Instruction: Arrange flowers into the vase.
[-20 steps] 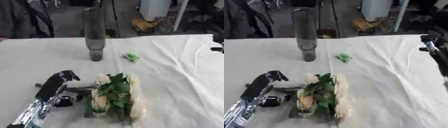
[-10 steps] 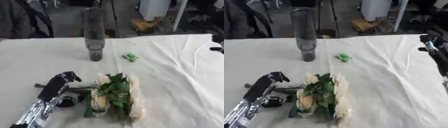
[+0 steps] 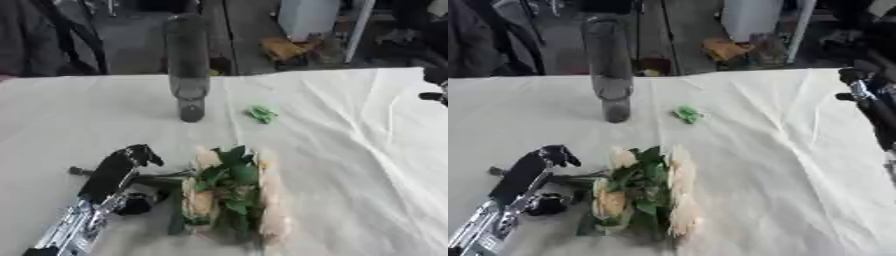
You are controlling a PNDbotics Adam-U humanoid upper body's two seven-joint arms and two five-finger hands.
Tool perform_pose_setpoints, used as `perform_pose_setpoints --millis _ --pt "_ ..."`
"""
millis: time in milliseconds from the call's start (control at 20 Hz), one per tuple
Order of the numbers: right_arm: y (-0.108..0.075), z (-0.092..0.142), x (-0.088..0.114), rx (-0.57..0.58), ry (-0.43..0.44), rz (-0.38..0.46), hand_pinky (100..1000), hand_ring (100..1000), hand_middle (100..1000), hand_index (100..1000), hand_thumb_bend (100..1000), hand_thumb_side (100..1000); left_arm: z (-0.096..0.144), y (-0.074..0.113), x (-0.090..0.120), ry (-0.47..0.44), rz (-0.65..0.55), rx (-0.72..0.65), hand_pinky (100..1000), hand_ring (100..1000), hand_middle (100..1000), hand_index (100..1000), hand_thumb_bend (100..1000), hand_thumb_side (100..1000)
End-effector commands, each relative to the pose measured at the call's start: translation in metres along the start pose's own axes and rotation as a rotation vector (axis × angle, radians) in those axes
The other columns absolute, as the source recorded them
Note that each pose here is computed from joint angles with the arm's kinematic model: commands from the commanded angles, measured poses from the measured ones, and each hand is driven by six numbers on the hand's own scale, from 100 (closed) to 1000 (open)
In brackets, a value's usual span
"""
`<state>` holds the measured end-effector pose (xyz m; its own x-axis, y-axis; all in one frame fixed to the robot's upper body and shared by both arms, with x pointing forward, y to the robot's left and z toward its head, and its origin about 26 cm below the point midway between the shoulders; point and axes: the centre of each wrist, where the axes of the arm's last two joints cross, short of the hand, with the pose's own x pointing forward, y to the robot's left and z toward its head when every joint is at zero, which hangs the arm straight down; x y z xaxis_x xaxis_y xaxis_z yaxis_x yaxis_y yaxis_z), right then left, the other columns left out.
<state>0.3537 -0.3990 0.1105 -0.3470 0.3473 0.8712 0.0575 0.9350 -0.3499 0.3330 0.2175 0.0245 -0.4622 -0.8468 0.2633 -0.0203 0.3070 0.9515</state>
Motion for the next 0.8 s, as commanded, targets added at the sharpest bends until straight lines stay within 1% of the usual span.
perform_pose_setpoints --millis 50,250,350,450,500,550,700,750,800 --pt "-0.007 -0.007 0.011 0.0 -0.034 0.02 755 897 806 780 100 609 -0.005 0.005 -0.001 -0.004 -0.017 0.013 684 554 548 625 684 100" --pt "-0.007 -0.007 0.011 0.001 -0.035 0.019 755 897 806 780 100 610 -0.005 0.002 -0.001 0.003 -0.015 0.006 673 540 537 610 683 100" --pt "-0.007 -0.007 0.011 0.0 -0.035 0.019 755 897 806 780 100 610 -0.005 0.0 -0.001 0.008 -0.014 -0.001 659 531 532 602 705 100" --pt "-0.007 -0.007 0.011 0.0 -0.035 0.018 755 897 806 780 100 611 -0.005 -0.003 -0.002 0.011 -0.012 -0.01 654 529 530 599 784 100" --pt "-0.007 -0.007 0.011 0.0 -0.035 0.018 755 897 806 780 100 611 -0.005 -0.004 -0.002 0.014 -0.012 -0.013 650 527 527 594 846 123" --pt "-0.007 -0.007 0.011 0.0 -0.035 0.018 755 897 806 780 100 611 -0.005 -0.006 -0.003 0.016 -0.012 -0.017 649 527 527 594 853 125" --pt "-0.007 -0.007 0.011 -0.001 -0.035 0.017 755 897 806 780 100 612 -0.007 -0.01 -0.003 0.022 -0.015 -0.022 639 519 516 579 941 164" --pt "-0.007 -0.007 0.011 -0.002 -0.035 0.016 755 897 806 780 100 612 -0.007 -0.011 -0.003 0.024 -0.017 -0.024 637 517 514 576 946 169" --pt "-0.007 -0.007 0.011 -0.002 -0.035 0.016 755 897 806 780 100 620 -0.007 -0.013 -0.004 0.026 -0.02 -0.026 632 511 508 568 963 193"
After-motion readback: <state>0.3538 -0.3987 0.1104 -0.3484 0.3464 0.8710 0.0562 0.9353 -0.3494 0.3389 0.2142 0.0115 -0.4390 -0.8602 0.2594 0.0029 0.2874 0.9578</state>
